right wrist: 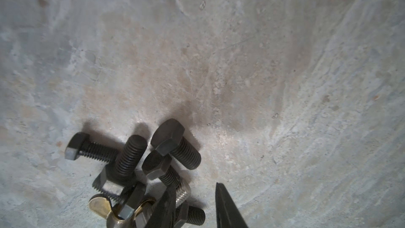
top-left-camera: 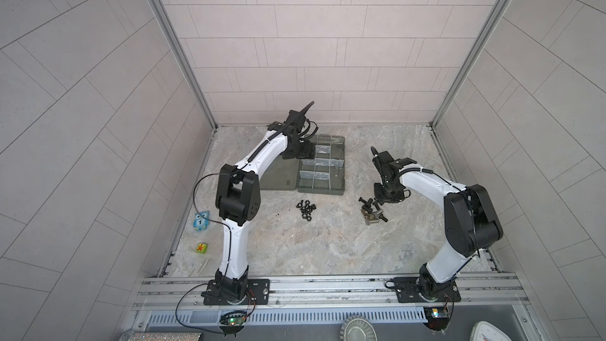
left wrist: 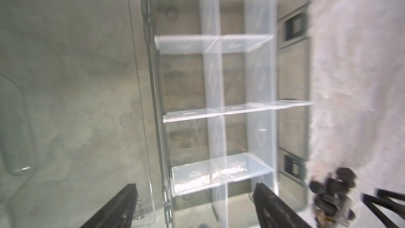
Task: Sort the screws and nuts into containers
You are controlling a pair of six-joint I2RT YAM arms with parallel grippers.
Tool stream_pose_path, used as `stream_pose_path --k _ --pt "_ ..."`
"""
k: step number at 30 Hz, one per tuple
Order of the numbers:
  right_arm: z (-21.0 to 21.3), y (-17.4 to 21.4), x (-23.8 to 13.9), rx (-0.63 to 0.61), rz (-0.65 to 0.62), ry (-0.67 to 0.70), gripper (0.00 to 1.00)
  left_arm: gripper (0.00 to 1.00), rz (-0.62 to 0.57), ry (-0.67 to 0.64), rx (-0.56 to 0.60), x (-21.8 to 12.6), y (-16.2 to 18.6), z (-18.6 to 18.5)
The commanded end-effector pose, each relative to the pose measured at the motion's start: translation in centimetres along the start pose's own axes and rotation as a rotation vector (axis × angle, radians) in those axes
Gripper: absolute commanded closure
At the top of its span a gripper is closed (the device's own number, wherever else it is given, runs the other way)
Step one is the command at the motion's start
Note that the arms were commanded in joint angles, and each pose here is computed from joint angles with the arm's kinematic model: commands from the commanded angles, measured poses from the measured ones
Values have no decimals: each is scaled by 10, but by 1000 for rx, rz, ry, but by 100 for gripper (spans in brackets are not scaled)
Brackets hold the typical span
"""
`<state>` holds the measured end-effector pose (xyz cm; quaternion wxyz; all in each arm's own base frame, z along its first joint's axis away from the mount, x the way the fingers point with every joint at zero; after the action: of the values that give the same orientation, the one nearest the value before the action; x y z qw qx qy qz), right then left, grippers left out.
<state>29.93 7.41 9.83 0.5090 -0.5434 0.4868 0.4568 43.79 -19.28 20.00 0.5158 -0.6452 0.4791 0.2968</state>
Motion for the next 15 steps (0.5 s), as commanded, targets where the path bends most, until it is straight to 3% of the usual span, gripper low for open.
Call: stream_pose_path --k 1,11,15 --pt "-1 -6 0 -3 1 4 68 3 -52 35 103 -40 9 -13" --pt "3 -20 16 -29 28 4 67 0 -258 43 177 -90 38 -5" --pt "4 -24 24 -38 50 1 66 0 -257 33 189 -92 41 -3"
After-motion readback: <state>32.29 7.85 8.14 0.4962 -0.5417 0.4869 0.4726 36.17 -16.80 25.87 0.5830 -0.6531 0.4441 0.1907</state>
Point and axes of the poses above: each gripper's point midway between its finger pads, its own x axis out along the fingers, its own z axis along the line the jaws close on, y = z × x, the point moved 5 cm from there along -x, back along the fingers, and after that the axes turned 6 degrees about -x, right-handed, at the moved point
